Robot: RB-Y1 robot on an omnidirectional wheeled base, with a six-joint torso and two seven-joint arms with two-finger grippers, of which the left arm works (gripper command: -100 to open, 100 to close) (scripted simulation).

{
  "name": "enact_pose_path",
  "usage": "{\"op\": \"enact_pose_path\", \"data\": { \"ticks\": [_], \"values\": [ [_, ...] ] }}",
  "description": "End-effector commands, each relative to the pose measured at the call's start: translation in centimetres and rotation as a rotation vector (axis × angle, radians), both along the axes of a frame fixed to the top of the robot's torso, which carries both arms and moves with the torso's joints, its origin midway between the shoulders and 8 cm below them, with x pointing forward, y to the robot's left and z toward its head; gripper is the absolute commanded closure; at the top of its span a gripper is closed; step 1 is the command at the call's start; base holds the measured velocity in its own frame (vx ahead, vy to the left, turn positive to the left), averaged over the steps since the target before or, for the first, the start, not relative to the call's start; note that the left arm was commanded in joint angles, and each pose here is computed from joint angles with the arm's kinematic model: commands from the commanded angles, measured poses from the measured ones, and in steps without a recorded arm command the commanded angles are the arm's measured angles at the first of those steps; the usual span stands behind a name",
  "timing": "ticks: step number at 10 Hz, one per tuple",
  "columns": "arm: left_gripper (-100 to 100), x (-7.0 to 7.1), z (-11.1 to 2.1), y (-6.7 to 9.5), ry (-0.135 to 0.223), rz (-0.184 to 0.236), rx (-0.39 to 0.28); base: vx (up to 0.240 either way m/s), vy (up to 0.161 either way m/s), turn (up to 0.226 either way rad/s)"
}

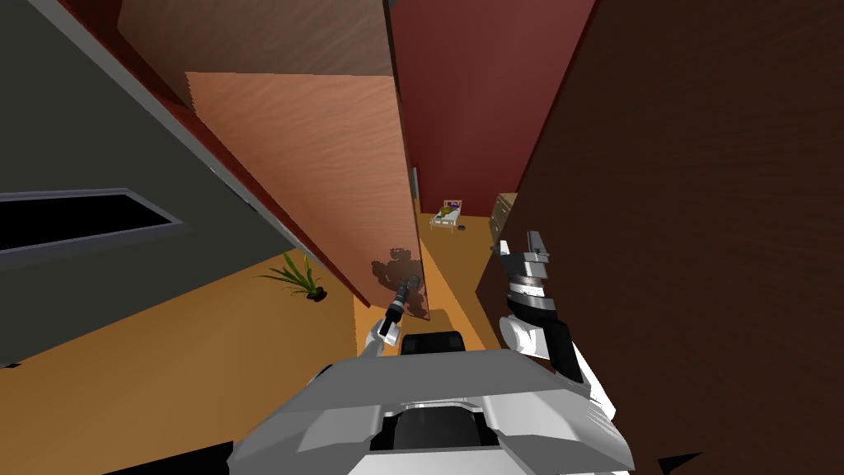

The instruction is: Push the door open

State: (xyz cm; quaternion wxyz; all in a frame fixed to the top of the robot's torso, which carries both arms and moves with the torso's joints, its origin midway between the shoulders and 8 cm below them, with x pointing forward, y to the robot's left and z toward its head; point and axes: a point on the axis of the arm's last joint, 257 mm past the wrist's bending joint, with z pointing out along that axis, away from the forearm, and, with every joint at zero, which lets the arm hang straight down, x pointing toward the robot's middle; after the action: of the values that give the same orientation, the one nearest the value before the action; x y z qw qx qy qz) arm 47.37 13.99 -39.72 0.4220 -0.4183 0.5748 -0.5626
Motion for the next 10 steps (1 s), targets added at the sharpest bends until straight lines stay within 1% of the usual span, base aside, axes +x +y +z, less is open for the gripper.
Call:
{"op": "enact_pose_path", "data": {
  "ticks": [1,2,3,4,5,6,7,10],
  "values": [
    [100,0.5,0.7,1.4,-0.014,0.023,0.005,0.082,-0.074,0.019],
    [100,0.5,0.7,1.4,-0.014,0.023,0.005,0.049,-0.035,0.012],
    [100,0.6,0.7,2.4,-0.014,0.048,0.005,0.086,-0.064,0.019],
    [100,0.6,0.7,2.4,-0.014,0.048,0.005,0.089,-0.081,0.024],
    [100,0.8,1.1,2.3,-0.024,0.047,0.003,0.038,-0.041,0.009],
    [100,0.6,0.7,2.4,-0.014,0.048,0.005,0.004,-0.005,-0.004],
    [100,0.8,0.7,3.3,-0.014,0.072,0.004,0.049,-0.052,0.032],
    [100,0.8,0.7,3.3,-0.014,0.072,0.004,0.04,-0.045,0.011]
  ]
}}
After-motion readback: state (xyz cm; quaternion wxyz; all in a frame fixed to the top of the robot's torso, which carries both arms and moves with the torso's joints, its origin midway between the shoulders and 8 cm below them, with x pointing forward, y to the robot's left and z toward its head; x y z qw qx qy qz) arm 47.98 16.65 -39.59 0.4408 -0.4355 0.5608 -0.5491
